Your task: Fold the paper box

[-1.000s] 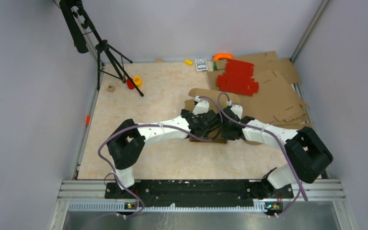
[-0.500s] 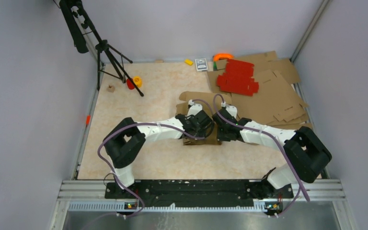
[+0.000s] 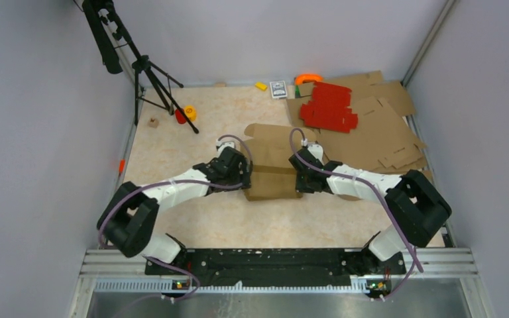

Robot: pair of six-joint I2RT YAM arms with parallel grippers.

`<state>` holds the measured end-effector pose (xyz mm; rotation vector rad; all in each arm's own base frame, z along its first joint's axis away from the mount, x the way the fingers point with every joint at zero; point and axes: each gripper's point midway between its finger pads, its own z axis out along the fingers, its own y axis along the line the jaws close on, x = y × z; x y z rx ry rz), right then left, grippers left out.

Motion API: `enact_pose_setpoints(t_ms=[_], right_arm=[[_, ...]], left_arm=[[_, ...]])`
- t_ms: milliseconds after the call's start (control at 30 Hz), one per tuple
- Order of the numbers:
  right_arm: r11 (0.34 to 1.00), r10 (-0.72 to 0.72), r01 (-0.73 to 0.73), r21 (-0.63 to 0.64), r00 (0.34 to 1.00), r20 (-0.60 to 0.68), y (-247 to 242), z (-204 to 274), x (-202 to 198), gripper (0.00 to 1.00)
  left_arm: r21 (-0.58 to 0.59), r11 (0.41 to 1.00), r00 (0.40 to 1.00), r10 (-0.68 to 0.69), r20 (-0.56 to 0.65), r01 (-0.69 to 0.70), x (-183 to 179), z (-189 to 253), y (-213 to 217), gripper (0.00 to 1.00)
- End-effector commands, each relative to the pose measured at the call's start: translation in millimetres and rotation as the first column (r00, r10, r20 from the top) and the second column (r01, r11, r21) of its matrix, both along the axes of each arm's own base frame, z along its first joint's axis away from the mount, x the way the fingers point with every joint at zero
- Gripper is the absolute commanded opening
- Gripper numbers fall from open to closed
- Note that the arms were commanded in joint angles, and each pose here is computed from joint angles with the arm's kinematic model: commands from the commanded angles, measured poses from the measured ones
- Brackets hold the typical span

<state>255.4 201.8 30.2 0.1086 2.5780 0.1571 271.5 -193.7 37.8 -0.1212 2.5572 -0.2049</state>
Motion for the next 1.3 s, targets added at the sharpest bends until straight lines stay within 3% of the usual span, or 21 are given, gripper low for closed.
enact_pose_setpoints(t_ms=[0, 267, 467, 600, 700, 800, 1067, 1267], right_arm=[[0.995, -0.012, 0.012, -0.098, 1.000, -0.001, -16, -4, 3, 0.00], [0.993, -0.003, 0.001, -0.114, 1.000, -0.018, -18, -10, 4, 0.00], [0.993, -0.004, 0.003, -0.115, 1.000, -0.015, -19, -8, 6, 0.00], [0.992, -0.005, 0.004, -0.124, 1.000, -0.013, -20, -7, 7, 0.00], [0.992, -0.001, 0.000, -0.127, 1.000, -0.011, -19, -6, 9, 0.00], [0.992, 0.005, -0.007, -0.129, 1.000, -0.011, -18, -5, 10, 0.00], [0.988, -0.014, 0.011, -0.153, 1.000, -0.014, -20, -2, 13, 0.00], [0.988, -0.009, 0.005, -0.153, 1.000, -0.026, -17, -1, 14, 0.00]], left_arm=[[-0.203, 0.979, 0.998, 0.014, 0.066, 0.000, 0, 23, 14, 0.84], [-0.416, 0.906, 0.987, 0.129, 0.099, -0.076, 5, 48, 50, 0.93], [-0.358, 0.905, 0.971, 0.238, -0.022, -0.230, 6, 18, 88, 0.95], [-0.359, 0.928, 0.987, 0.140, 0.084, -0.101, 8, 39, 72, 0.94], [-0.224, 0.974, 0.971, 0.072, 0.228, -0.020, 10, 69, 55, 0.96], [-0.137, 0.989, 0.958, -0.008, 0.285, 0.049, 7, 90, 30, 0.99], [0.219, 0.973, 0.969, -0.124, 0.214, 0.076, 10, 89, -24, 0.99], [0.364, 0.923, 0.975, -0.183, 0.126, 0.126, 9, 67, -56, 0.99]])
